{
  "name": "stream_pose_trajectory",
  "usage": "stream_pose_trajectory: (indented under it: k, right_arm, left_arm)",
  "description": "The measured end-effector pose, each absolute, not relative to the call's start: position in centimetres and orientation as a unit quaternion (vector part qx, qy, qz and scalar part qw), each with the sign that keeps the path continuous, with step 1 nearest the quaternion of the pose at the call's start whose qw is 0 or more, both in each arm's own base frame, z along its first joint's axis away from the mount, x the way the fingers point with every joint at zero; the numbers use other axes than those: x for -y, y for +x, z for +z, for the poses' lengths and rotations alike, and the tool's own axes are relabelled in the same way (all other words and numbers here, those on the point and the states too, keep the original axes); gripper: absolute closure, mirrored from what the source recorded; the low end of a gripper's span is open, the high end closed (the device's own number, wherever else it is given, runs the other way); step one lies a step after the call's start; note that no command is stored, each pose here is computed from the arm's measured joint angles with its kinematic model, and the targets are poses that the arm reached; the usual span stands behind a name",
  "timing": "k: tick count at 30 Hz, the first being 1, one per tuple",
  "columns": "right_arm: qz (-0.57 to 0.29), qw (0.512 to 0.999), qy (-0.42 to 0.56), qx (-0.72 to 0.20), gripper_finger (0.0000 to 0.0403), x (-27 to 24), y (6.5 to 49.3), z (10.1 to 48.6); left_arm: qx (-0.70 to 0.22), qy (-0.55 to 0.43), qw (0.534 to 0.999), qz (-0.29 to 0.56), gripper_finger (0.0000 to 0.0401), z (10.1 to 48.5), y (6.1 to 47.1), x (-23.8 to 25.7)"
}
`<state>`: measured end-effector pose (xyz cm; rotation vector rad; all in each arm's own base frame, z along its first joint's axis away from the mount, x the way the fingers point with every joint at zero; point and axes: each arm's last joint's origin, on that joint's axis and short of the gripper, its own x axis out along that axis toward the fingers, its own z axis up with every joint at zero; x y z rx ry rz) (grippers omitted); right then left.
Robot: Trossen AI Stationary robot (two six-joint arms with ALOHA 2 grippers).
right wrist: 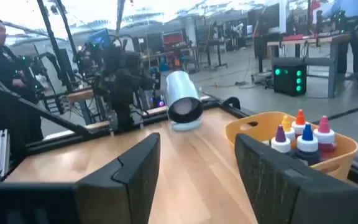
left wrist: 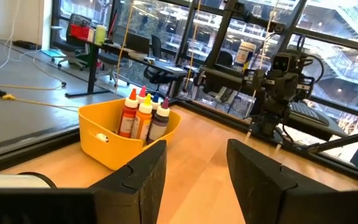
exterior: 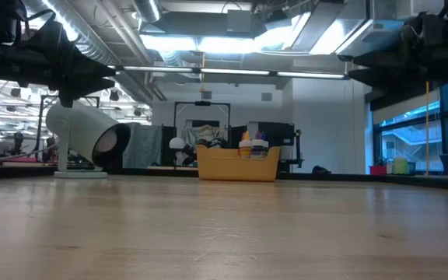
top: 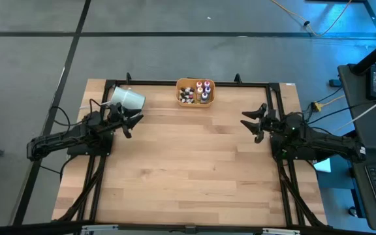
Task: Pick & Place food coloring
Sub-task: Return to Home Position
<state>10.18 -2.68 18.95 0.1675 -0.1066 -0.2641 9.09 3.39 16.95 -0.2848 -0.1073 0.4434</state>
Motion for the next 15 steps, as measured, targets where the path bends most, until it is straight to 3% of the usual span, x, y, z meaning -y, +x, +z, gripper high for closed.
stream_pose_trajectory:
  k: [15]
  right_arm:
    - [-0.138,0.987,0.058,0.058,0.0194,2.8,10.3,17.7]
  left_arm:
    - [0.053,-0.141,0.964,0.219,0.0235,17.0,9.1,-3.4]
